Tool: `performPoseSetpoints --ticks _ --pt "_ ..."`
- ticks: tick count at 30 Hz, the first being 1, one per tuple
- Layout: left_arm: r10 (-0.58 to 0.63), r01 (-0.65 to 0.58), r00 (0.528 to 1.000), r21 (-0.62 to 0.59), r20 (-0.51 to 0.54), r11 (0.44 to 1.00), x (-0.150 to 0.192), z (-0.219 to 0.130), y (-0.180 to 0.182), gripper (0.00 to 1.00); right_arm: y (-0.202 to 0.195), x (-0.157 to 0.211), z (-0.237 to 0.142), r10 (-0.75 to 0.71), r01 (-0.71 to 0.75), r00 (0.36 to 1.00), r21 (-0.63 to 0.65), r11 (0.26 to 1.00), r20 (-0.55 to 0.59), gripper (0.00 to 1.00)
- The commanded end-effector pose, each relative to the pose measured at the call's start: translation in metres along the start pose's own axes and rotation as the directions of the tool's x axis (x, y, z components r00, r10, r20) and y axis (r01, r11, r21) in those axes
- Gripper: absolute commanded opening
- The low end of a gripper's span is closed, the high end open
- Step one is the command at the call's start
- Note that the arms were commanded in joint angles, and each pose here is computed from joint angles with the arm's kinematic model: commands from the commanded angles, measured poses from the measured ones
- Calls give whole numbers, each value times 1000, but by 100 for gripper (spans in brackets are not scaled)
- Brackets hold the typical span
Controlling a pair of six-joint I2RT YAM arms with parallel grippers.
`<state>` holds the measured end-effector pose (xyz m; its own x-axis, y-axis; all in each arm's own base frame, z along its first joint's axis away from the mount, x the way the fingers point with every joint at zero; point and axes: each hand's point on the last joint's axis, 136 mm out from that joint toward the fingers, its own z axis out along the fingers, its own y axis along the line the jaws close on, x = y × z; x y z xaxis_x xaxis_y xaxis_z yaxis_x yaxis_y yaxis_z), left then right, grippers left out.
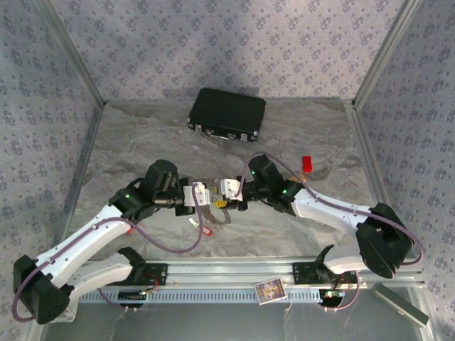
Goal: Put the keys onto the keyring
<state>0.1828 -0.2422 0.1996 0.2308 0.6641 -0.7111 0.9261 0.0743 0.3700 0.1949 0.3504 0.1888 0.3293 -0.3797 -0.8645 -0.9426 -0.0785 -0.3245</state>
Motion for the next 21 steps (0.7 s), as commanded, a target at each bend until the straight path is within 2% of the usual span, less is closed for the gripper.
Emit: performPoseSetpoints --ticks 1,8,12,13,15,16,21 --pt "21 -21 999 -8 50 1000 -13 -2 2 0 -5 -14 4 -1 0 999 4 1000 40 30" --pt "20 -19 999 -11 47 1000 -13 -2 2 0 -10 -17 7 6 -7 999 18 1000 48 15" --pt "3 -2 999 -26 46 1000 -14 -3 5 0 -11 -16 6 9 -10 999 22 1000 43 0" --pt "-11 13 999 -40 45 999 -14 -3 8 0 -11 -16 6 9 -10 999 25 1000 40 0" --pt "-49 53 998 -89 48 995 -17 -7 18 28 -14 -16 4 10 -11 999 38 999 36 0" --pt "-67 74 996 -117 59 990 -19 -11 22 34 -15 -16 4 10 -12 999 45 999 34 0" --pt "-199 252 957 -260 213 932 -27 -40 37 37 -21 -20 -5 32 -34 999 60 998 34 0"
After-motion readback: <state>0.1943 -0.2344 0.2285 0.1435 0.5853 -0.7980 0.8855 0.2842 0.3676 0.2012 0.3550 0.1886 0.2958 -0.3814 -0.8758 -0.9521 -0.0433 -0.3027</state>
